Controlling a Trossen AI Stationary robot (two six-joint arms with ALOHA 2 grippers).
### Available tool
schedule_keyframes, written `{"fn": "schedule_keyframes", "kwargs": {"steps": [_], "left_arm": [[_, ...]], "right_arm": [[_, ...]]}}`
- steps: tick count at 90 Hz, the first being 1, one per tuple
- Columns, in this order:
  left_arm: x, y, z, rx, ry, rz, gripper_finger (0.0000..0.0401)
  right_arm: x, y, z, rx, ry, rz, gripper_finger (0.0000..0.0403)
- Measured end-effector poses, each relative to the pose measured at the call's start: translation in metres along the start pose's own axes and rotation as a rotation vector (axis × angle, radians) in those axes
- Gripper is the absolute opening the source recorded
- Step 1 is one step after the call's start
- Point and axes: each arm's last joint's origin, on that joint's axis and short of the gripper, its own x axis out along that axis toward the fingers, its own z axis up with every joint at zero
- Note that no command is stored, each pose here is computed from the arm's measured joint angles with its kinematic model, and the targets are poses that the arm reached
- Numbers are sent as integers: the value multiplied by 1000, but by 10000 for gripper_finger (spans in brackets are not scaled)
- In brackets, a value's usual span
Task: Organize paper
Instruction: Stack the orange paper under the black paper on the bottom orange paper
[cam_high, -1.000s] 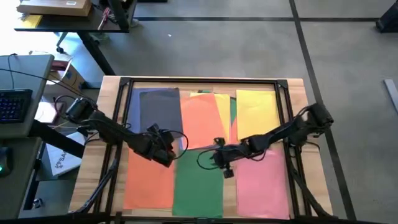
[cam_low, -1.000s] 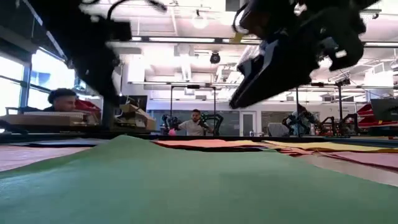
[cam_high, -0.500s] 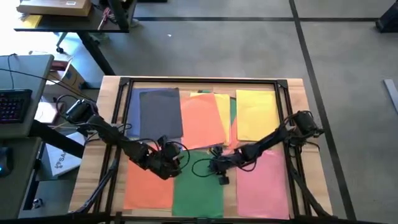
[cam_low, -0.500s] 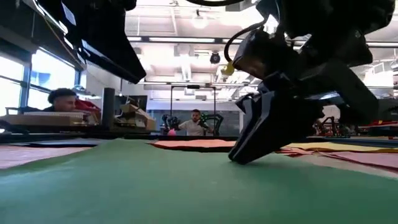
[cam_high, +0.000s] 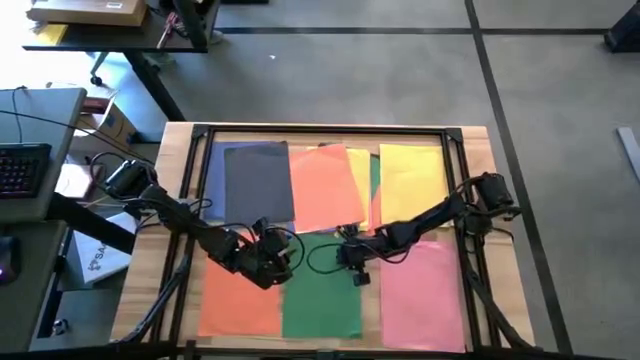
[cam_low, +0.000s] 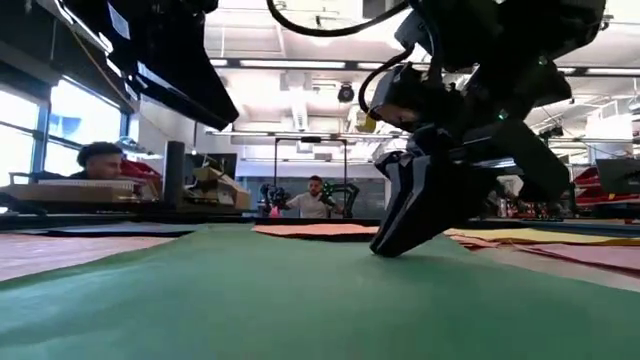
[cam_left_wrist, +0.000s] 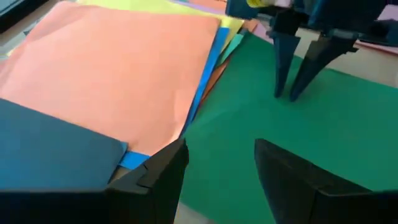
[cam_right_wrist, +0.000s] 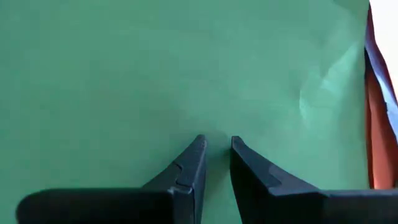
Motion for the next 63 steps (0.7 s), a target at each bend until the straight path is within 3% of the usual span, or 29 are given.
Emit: {"fn": "schedule_keyframes", "kwargs": {"steps": [14,30,40,63], "left_arm": [[0,0,1,-2,-15,12,179],[2,1,3,-15,-20,15,179],[4,3,4,-31,-21,20,179],[6,2,5,-49,-26,18,179]], "right_arm": [[-18,10,7,-41,-31,-34,52],[-57,4,28,-56,-152,-130,52],[-72,-2,31,-53,-154,-167,53],[-71,-22,17,-14,-81,-299,96]]}}
